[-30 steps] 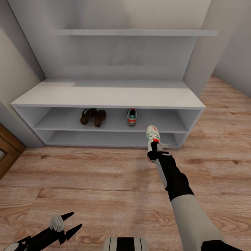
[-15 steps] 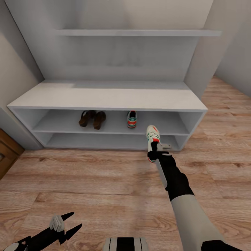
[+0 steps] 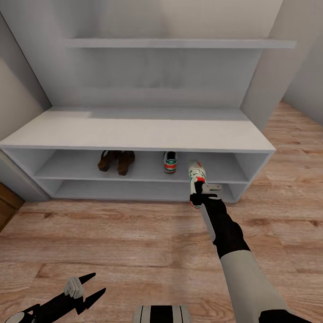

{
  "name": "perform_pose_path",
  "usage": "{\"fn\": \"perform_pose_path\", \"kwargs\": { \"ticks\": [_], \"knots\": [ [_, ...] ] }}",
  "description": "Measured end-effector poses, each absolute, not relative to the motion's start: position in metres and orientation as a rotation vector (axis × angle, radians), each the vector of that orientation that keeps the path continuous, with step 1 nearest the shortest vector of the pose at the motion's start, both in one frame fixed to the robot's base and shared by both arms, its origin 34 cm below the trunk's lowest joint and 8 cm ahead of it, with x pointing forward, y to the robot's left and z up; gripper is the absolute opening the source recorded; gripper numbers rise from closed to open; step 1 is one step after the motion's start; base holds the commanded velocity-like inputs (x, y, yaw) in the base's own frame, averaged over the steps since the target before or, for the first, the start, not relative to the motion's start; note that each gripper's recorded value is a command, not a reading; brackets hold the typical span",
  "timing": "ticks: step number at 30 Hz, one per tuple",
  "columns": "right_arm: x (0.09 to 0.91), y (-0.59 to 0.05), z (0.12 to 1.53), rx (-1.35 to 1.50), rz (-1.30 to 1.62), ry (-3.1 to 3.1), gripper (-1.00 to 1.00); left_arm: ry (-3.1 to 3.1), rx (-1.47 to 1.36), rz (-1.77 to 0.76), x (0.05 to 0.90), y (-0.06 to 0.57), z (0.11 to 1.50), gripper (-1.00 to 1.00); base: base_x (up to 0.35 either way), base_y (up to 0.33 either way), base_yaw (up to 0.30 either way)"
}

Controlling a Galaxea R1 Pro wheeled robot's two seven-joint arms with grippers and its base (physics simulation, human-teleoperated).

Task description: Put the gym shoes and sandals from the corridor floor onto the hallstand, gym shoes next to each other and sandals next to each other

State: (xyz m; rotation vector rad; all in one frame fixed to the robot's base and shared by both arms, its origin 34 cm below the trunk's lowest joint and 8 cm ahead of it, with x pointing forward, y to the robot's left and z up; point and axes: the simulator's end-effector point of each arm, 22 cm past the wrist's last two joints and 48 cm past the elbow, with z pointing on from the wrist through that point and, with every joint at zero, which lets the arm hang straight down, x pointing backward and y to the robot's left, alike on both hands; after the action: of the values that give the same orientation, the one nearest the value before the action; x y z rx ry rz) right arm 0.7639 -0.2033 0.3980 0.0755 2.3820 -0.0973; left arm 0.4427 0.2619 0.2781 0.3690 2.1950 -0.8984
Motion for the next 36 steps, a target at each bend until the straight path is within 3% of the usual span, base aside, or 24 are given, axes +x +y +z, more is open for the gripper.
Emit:
{"fn": "perform_pose_path", "kwargs": {
  "ticks": [36],
  "knots": [
    [0.7662, -0.204, 0.4035, 0.079, -0.097, 2.37, -1.0, 2.195, 0.369, -0.898, 0.4427, 0.2616, 0.2781, 1.0, 0.169, 0.026, 0.0]
  ]
}}
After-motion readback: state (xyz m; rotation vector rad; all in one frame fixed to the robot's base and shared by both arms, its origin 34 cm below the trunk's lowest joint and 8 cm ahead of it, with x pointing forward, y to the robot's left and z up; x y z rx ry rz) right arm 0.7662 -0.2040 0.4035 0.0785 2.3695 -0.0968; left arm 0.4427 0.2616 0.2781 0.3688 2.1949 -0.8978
